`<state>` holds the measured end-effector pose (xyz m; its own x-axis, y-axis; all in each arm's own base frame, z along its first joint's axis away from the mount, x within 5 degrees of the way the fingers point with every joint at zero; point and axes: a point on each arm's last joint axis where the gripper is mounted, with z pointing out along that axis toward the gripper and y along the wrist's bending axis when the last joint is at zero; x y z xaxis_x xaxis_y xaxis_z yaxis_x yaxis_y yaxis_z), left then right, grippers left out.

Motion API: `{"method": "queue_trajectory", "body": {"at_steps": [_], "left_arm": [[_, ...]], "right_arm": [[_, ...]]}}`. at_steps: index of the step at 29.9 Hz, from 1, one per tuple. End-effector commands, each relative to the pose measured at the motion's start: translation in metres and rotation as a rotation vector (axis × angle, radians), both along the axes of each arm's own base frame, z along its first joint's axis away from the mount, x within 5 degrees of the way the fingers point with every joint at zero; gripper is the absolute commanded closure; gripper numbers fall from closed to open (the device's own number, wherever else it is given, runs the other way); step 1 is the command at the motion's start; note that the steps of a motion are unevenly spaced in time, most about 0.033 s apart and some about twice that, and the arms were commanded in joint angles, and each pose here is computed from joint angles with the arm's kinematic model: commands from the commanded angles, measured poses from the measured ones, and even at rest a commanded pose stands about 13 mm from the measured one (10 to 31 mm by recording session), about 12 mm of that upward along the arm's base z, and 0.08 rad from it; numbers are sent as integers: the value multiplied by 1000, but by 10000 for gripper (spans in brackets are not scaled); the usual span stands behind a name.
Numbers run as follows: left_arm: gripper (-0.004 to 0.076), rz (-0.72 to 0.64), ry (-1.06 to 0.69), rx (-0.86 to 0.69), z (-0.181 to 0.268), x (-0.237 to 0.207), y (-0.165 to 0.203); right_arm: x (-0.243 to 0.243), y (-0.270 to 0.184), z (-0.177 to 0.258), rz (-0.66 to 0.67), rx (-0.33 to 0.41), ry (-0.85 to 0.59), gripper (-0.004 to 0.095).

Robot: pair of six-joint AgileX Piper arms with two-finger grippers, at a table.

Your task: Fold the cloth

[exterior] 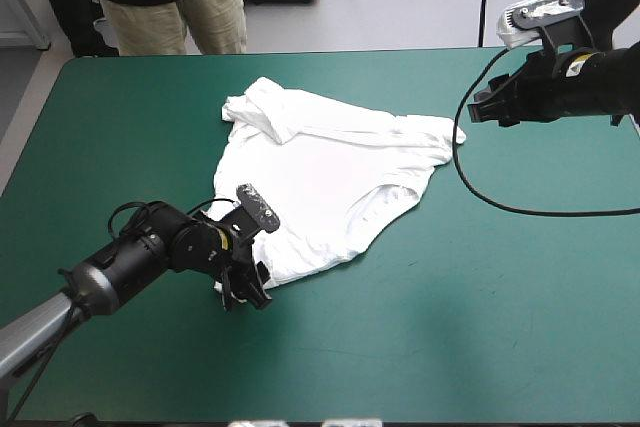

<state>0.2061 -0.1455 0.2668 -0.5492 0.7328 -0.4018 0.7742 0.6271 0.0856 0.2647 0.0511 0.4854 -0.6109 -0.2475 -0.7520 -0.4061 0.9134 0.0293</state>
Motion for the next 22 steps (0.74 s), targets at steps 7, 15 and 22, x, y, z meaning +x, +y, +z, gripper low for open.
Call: {"method": "queue_trajectory", "body": {"at_steps": [7, 15, 22], "left_arm": [[286, 35, 50, 20, -21, 15, -12], [286, 28, 145, 87, -50, 23, -18], [644, 25, 253, 159, -62, 19, -16]], "right_arm": [[-13, -2, 17, -2, 15, -82, 412], [-12, -2, 17, -2, 15, -80, 412], [-9, -7, 15, -30, -34, -85, 412]]}}
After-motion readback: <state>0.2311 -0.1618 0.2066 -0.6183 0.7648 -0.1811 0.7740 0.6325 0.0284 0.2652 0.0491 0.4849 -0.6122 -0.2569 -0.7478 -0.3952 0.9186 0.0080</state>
